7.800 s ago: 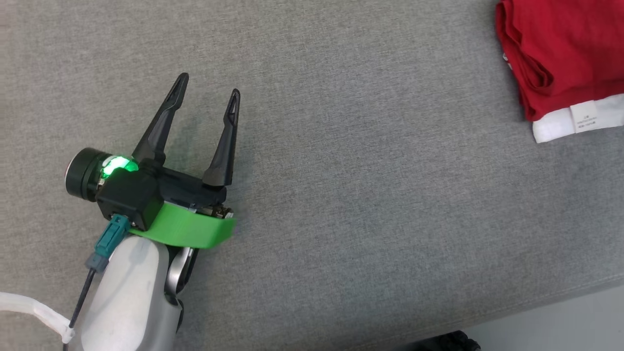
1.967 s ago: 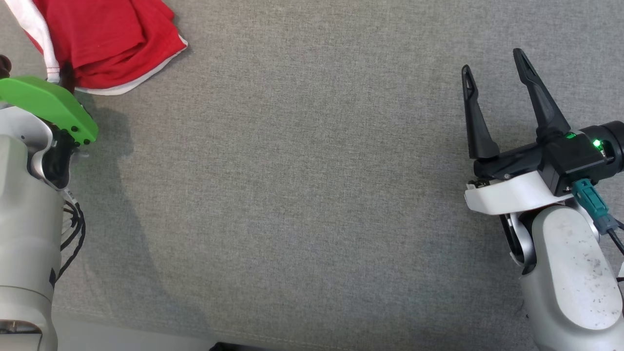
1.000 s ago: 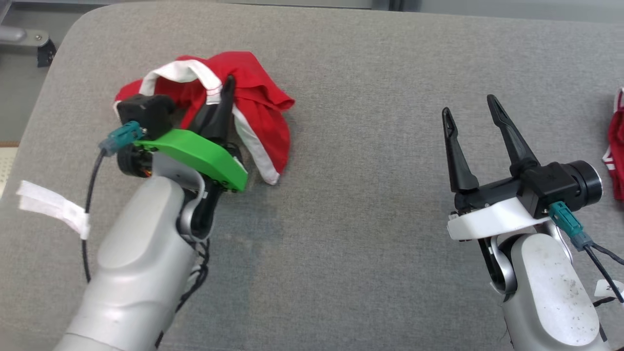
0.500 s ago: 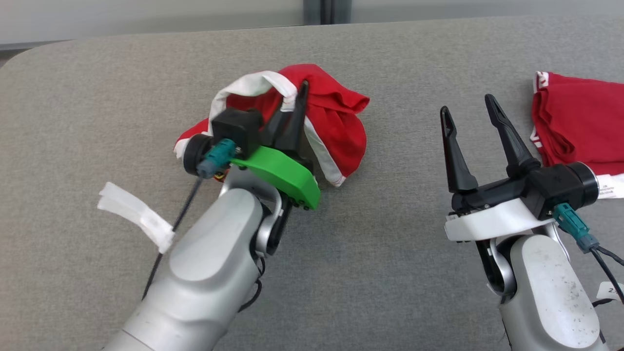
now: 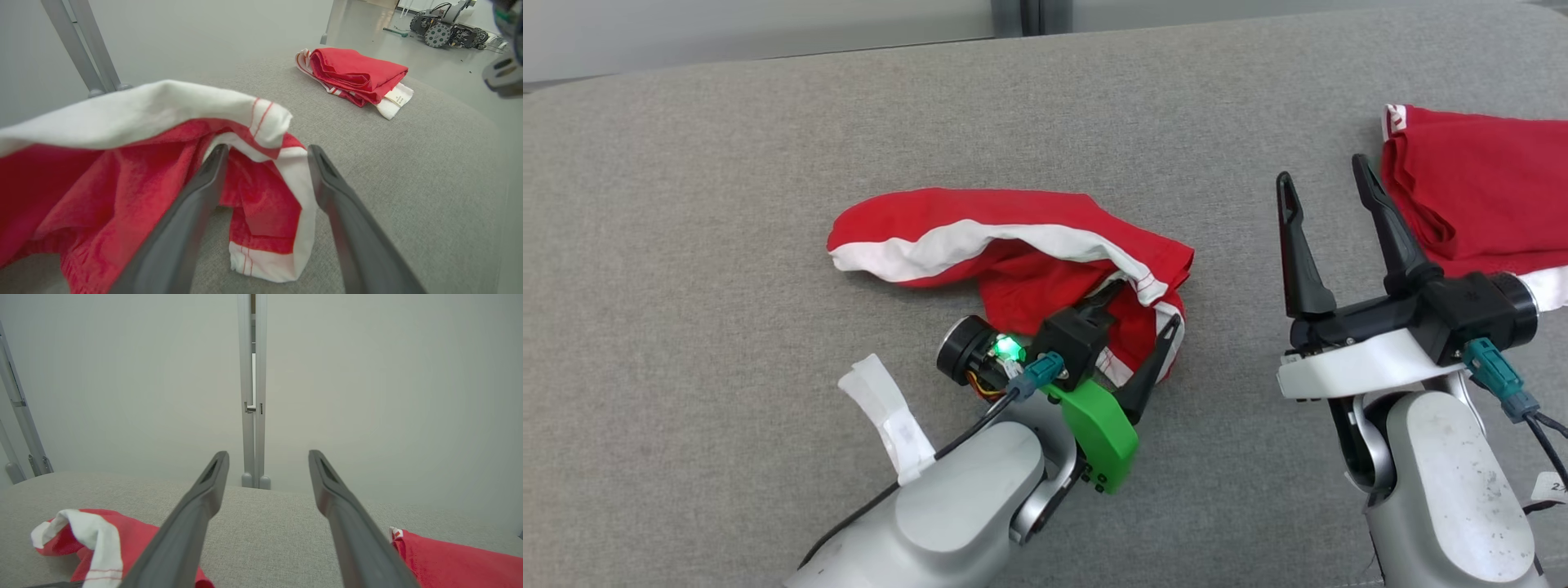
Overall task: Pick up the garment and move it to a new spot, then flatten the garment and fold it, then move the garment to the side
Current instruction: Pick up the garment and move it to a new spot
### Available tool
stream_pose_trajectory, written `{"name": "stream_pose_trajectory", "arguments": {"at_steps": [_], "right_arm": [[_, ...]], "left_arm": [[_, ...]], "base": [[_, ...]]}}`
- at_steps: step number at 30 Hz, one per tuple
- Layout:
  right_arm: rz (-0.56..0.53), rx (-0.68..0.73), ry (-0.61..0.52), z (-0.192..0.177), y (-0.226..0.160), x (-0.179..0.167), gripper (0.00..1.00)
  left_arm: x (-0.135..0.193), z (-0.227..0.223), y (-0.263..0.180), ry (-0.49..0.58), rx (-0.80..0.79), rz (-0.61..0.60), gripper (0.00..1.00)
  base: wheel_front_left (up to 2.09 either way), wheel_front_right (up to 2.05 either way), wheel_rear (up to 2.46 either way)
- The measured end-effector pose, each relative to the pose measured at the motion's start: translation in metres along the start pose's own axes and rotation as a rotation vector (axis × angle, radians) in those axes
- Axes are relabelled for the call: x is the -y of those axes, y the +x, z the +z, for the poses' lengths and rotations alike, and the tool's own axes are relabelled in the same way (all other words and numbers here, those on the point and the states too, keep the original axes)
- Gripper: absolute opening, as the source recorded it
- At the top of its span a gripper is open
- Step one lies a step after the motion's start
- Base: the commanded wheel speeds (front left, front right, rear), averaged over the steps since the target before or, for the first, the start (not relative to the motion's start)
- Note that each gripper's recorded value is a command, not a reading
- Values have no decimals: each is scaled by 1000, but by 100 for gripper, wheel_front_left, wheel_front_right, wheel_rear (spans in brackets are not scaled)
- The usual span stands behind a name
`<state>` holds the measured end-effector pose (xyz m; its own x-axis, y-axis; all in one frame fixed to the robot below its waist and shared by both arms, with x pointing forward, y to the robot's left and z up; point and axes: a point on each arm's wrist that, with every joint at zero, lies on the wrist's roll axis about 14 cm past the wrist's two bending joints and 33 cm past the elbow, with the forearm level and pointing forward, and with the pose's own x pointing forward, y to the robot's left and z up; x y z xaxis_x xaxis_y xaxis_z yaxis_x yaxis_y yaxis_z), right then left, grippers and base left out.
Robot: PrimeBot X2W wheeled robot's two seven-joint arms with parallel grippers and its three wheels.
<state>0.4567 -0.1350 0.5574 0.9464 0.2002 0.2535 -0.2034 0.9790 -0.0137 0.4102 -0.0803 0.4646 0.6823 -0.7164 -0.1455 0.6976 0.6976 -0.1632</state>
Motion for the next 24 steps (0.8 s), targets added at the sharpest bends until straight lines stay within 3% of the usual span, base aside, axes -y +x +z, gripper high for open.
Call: {"name": "stream_pose_trajectory", "arguments": {"at_steps": [6,10,15,19,24], "right_arm": [[30,-9,9,-4,2,-12,100],[57,5,16,0,5,-23,100],[101,9,24,3,4,-40,100],[129,10,31,4,3,-51,100],[167,-3,34,2,-2,-66,100]], "left_arm": [[-11,-5,-10,11,-15,25,100],[-39,-8,-27,31,-25,106,100],[-91,-3,-63,18,-2,282,100],[-135,39,-97,48,135,453,100],[-164,57,-152,61,235,625,100]], "base": [[0,0,0],[0,0,0],[0,0,0],[0,0,0],[0,0,0]]}}
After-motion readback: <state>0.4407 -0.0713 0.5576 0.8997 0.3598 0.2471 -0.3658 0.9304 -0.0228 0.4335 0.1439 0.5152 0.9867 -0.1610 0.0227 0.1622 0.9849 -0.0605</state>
